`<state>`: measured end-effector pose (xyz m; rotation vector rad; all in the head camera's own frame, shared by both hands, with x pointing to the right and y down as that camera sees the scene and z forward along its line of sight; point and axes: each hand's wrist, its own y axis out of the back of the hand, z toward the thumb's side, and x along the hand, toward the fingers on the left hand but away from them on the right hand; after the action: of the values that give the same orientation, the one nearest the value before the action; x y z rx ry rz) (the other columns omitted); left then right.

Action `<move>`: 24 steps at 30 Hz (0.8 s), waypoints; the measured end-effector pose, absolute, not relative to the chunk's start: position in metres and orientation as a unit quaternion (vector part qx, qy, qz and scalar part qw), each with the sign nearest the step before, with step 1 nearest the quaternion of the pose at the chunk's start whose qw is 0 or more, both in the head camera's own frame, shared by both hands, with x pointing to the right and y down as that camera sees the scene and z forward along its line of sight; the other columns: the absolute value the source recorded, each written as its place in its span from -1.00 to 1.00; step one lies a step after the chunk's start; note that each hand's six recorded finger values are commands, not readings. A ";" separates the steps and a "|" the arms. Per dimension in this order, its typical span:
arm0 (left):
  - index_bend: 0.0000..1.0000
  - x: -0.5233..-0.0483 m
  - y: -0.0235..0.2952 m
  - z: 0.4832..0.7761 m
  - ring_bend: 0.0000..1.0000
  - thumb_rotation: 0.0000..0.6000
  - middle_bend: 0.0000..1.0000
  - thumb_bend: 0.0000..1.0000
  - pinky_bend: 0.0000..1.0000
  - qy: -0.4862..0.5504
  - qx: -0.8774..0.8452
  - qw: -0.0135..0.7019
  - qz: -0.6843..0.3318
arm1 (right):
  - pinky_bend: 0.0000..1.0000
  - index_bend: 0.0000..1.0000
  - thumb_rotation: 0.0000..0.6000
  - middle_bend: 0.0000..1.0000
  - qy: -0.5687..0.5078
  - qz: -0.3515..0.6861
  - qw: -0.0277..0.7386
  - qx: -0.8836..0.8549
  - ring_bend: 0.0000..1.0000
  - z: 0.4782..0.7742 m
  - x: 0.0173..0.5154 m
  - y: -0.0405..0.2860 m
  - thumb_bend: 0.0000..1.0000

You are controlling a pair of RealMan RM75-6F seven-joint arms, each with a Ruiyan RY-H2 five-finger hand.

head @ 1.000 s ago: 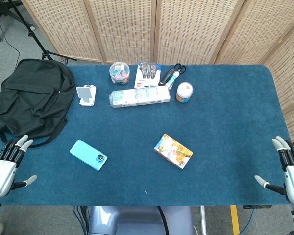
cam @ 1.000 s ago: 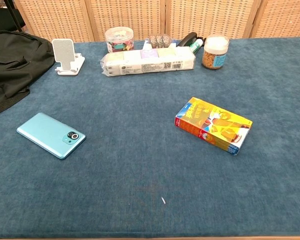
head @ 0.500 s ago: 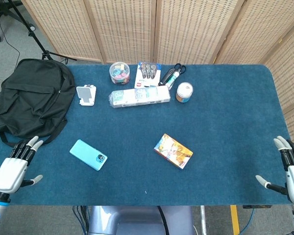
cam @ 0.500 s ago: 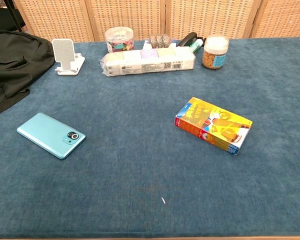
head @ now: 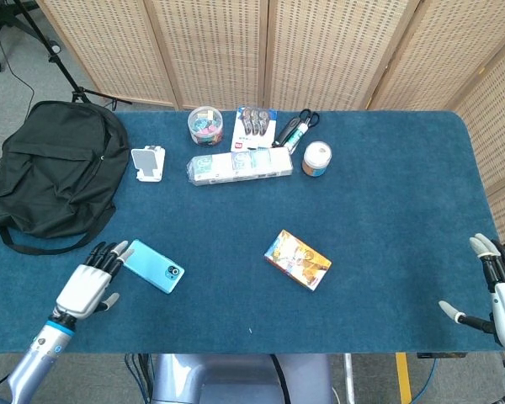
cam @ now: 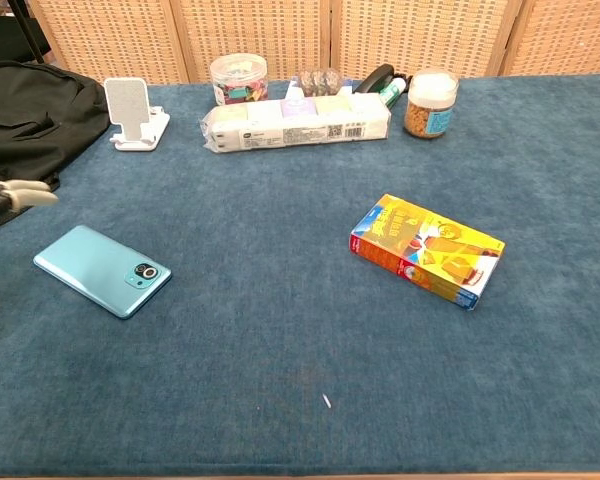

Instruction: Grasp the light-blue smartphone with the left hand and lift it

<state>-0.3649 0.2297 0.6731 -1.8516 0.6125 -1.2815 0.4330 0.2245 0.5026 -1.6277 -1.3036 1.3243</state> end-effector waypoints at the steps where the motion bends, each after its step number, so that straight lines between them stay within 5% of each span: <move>1: -1.00 -0.361 0.228 0.676 -1.00 1.00 -1.00 -0.38 -1.00 0.237 -0.731 0.398 -0.502 | -1.00 -1.00 1.00 -1.00 -0.499 0.506 0.329 -0.622 -1.00 0.502 0.433 0.224 -1.00; 24: -1.00 -0.313 0.209 0.725 -1.00 1.00 -1.00 -0.38 -1.00 0.207 -0.730 0.431 -0.488 | -1.00 -1.00 1.00 -1.00 -0.511 0.502 0.320 -0.620 -1.00 0.497 0.441 0.221 -1.00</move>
<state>-0.3133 0.2094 0.7250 -1.8198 0.5161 -1.2176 0.4410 0.2206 0.4974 -1.6294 -1.3444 1.3203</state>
